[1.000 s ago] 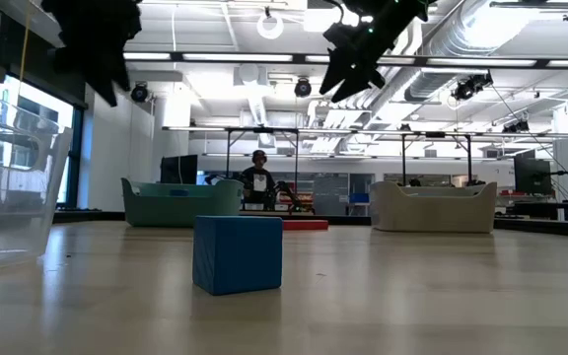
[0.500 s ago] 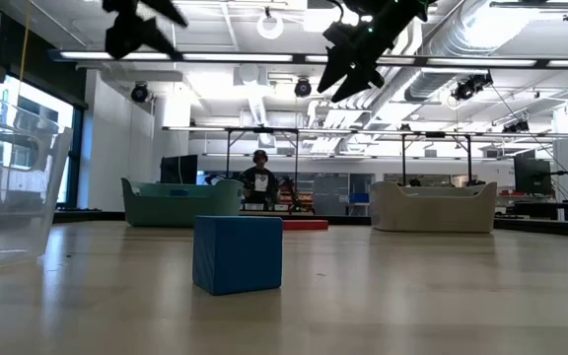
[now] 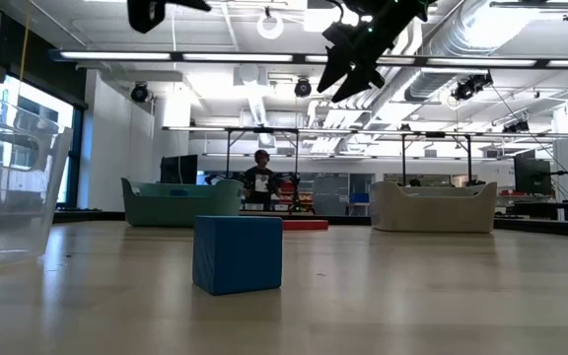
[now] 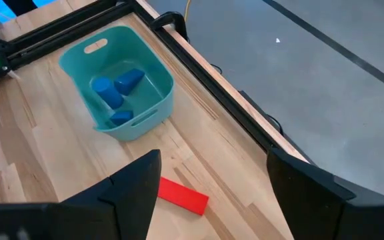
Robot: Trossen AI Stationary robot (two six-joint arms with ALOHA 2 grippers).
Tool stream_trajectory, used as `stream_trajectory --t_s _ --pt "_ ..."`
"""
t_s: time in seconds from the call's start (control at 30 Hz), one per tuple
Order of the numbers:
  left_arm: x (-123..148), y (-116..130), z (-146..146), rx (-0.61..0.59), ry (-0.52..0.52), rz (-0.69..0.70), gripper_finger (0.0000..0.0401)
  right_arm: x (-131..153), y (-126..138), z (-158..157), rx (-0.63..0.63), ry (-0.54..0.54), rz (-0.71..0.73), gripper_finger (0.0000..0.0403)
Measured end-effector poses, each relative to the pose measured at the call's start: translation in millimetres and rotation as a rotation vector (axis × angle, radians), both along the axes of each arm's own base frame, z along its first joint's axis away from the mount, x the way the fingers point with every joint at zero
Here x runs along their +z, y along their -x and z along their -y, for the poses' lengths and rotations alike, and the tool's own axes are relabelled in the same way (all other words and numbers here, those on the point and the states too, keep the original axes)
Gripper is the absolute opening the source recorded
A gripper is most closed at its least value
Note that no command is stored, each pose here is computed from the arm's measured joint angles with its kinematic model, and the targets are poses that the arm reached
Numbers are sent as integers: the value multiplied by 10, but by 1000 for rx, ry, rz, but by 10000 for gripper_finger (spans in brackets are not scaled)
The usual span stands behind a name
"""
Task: Sort & place blocks by color
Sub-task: Put the blue block into the green bin
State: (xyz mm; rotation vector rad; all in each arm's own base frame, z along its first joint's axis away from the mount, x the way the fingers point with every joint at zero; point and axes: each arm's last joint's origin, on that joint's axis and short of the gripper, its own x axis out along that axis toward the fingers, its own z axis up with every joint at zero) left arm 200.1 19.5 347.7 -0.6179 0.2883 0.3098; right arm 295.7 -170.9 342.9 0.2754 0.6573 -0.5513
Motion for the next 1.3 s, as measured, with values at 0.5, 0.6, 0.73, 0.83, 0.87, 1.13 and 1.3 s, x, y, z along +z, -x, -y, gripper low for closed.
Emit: stream_trajectory --t_s 0.5,0.6,0.73,0.83,0.87,1.13,1.3 --pt "-105 -422 474 -149 56 78 157 -36 27 -18 -68 -99 1 264" --pt "-140 -449 548 -165 77 65 157 -58 43 -31 -76 -135 -15 264" --pt "-95 -496 644 -180 95 66 157 -74 55 -44 -82 -178 -20 264" --pt "49 -551 725 -197 86 81 157 -76 54 -49 -84 -200 -12 264" --pt "92 -576 748 -196 78 73 157 -76 54 -49 -89 -206 -8 264" --pt "126 -836 924 -115 -33 -137 157 -78 55 -51 -96 -218 -5 264" --pt "-123 -1046 1067 -99 -42 -232 156 -85 62 -55 -97 -223 -15 264"
